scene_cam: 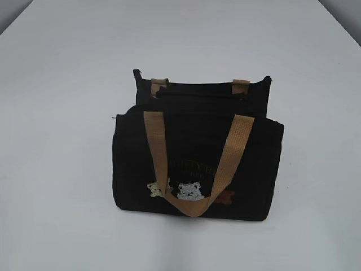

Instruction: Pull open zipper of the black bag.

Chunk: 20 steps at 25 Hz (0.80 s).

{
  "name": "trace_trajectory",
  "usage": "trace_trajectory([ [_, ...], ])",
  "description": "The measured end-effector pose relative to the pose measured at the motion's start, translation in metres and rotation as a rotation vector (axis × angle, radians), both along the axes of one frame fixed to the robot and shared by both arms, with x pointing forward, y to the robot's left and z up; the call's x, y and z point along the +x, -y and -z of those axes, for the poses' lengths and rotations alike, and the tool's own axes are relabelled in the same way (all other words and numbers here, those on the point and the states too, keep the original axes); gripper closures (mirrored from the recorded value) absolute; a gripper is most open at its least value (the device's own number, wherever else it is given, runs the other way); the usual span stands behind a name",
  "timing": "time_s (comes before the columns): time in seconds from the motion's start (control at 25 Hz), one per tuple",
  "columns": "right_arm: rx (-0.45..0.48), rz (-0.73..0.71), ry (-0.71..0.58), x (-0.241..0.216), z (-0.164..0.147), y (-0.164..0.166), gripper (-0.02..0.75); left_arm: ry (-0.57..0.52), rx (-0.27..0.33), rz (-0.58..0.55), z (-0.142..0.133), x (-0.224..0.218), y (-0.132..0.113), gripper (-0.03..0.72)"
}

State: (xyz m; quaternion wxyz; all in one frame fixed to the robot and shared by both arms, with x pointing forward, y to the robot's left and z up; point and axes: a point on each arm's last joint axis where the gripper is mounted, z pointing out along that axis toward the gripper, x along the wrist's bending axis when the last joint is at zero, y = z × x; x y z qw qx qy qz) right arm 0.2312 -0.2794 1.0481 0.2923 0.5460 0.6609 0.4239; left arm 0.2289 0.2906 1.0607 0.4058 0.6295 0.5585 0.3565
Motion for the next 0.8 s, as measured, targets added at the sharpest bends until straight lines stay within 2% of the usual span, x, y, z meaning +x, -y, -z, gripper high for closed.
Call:
trace_trajectory([
  [0.8,0.000,0.000,0.002,-0.0001,0.0000,0.0000,0.234,0.000,0.000,0.000,0.0000,0.0000,0.0000,0.433],
])
